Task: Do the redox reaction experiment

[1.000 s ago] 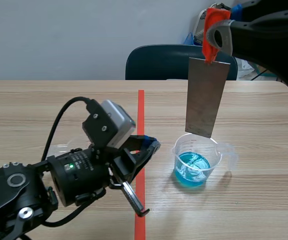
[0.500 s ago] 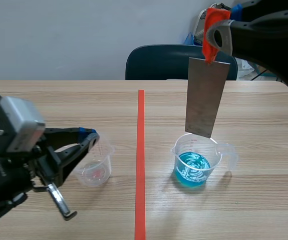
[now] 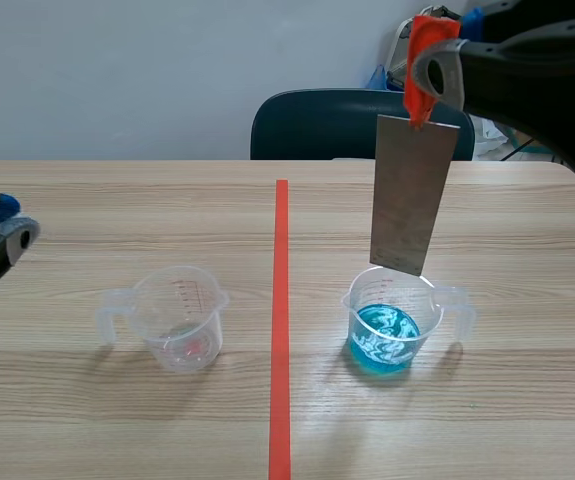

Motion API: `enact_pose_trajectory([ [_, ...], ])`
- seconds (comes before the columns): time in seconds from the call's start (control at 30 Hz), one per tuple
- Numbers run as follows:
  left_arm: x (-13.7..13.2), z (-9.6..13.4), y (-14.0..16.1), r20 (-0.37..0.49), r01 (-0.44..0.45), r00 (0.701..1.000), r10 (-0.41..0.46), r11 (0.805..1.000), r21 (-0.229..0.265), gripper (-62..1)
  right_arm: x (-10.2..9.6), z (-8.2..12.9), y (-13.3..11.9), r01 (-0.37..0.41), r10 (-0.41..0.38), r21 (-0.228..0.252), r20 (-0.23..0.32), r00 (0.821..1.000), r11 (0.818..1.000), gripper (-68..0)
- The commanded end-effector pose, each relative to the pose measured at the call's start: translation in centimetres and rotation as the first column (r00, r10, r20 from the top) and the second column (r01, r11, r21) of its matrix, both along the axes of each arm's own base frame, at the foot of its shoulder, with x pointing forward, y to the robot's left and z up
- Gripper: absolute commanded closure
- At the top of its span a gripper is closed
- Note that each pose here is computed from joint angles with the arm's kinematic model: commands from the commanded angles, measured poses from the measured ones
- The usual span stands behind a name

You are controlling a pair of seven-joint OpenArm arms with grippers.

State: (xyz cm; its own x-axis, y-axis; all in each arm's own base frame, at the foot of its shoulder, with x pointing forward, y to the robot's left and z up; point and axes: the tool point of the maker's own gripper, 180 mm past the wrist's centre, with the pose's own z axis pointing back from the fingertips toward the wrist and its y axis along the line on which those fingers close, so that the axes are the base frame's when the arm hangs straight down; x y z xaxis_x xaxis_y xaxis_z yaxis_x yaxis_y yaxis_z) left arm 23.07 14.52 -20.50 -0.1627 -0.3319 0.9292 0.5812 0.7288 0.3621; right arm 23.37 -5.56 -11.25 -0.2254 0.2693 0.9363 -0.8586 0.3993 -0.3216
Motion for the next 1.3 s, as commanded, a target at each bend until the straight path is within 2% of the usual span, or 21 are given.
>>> enact_pose_trajectory([
  [0.0,-0.1,0.8,0.2,0.016,0.003,1.0,-0.003,1.0,-0.016,-19.2,-0.2,0.9,0.2,-0.017,0.016,0.024,0.021,1.0,1.0,-0.8],
  [0.13,0.2,1.6,2.0,0.031,-0.029,0.999,0.029,0.999,0.017,-23.6,-0.2,0.9,0.2,-0.017,0.017,0.024,0.021,1.0,1.0,-0.8],
  [0.23,0.5,2.2,3.0,0.048,-0.04,0.998,0.037,0.998,0.055,-29.4,-0.2,0.9,0.2,-0.017,0.016,0.024,0.021,1.0,1.0,-0.8],
  [0.53,1.3,3.4,3.9,0.078,-0.018,0.997,0.007,0.989,0.145,-62.3,-0.2,0.9,0.2,-0.017,0.016,0.024,0.021,1.0,1.0,-0.8],
  [0.73,1.8,3.5,3.7,0.058,0.009,0.998,-0.019,0.986,0.169,-62.3,-0.2,0.9,0.2,-0.017,0.016,0.024,0.021,1.0,1.0,-0.8],
  [0.93,1.9,3.5,3.8,0.057,0.004,0.998,-0.014,0.987,0.163,-62.3,-0.2,0.9,0.2,-0.017,0.016,0.024,0.021,1.0,1.0,-0.8],
  [1.0,1.9,3.7,3.8,0.057,0.004,0.998,-0.012,0.989,0.145,-62.3,-0.2,0.9,0.2,-0.017,0.016,0.024,0.021,1.0,1.0,-0.8],
  [1.17,1.7,4.7,3.3,0.053,0.024,0.998,-0.026,0.999,0.047,-62.3,-0.2,0.9,0.2,-0.017,0.016,0.024,0.021,1.0,1.0,-0.8],
  [1.27,1.6,4.7,2.9,0.024,0.053,0.998,-0.054,0.998,0.035,-62.3,-0.2,0.9,0.2,-0.017,0.016,0.024,0.021,1.0,1.0,-0.8],
])
